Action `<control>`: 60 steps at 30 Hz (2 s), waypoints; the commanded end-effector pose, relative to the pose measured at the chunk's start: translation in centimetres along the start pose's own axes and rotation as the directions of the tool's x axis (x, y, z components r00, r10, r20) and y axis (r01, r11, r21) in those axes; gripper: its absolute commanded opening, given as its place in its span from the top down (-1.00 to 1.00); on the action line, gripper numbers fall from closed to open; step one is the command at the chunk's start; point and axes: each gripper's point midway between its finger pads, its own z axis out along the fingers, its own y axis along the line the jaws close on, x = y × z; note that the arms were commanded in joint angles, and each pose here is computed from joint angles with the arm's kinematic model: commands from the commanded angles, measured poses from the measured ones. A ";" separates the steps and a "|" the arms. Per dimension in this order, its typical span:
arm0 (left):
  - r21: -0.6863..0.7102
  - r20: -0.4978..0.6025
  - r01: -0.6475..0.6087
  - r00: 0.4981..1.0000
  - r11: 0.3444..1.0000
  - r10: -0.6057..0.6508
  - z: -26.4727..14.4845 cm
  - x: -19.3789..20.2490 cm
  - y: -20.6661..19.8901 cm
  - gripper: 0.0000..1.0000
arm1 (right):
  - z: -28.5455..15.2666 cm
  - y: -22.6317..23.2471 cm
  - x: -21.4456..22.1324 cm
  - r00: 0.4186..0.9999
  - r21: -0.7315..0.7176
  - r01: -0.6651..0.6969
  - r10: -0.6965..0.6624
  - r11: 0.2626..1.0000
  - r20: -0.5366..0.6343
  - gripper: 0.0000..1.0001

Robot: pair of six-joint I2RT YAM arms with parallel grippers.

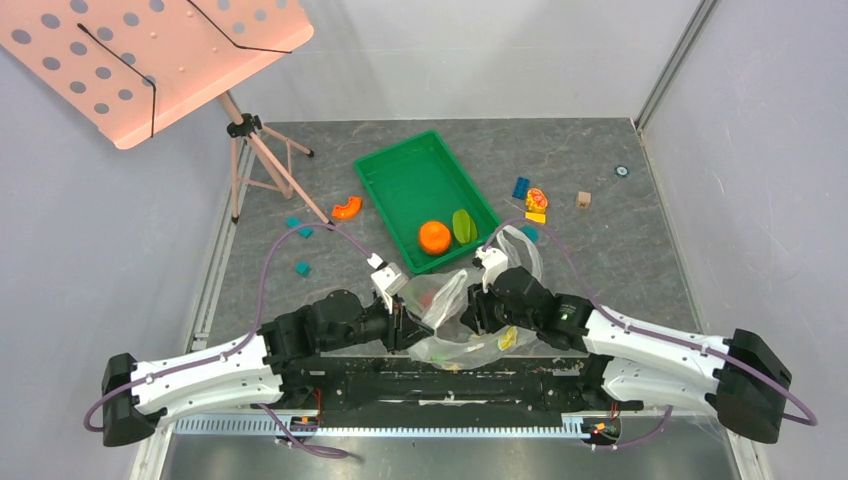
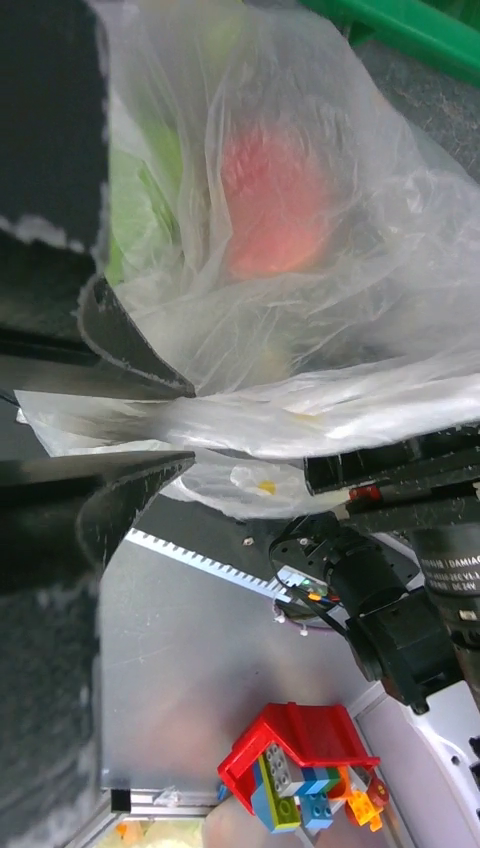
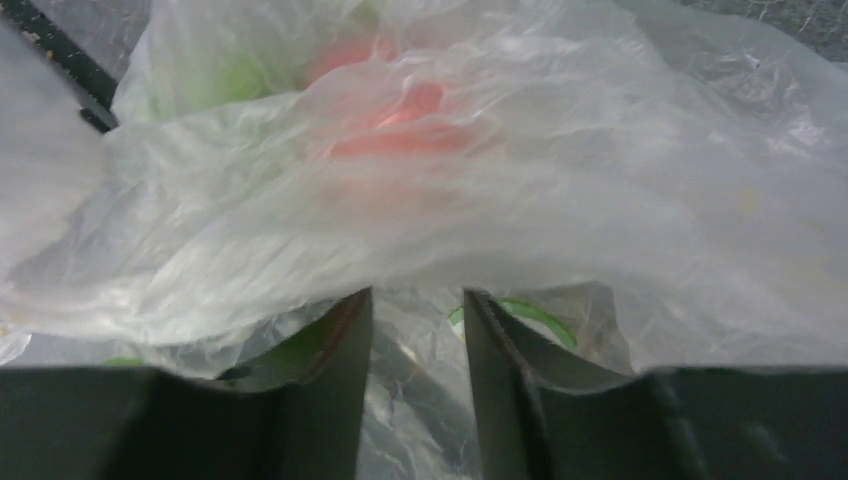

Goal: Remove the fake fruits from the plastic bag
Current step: Take out the fake fruit from the plastic bag.

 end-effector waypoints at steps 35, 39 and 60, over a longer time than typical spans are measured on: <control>-0.525 0.217 0.287 0.955 0.801 -0.200 -0.4 -0.7 14.8 -0.26 | 3.8 2.2 -2.9 0.985 -0.101 -0.064 0.079 0.993 0.153 -0.96; -0.515 0.176 0.271 0.962 0.813 -0.209 0.9 0.2 15.0 -0.24 | 4.2 2.2 -2.9 0.985 -0.102 -0.064 0.079 0.993 0.154 -0.96; -0.451 0.038 0.211 0.975 0.867 -0.218 5.1 2.8 15.0 0.13 | 8.0 0.4 -3.9 0.977 0.004 -0.062 0.059 0.998 0.205 -0.96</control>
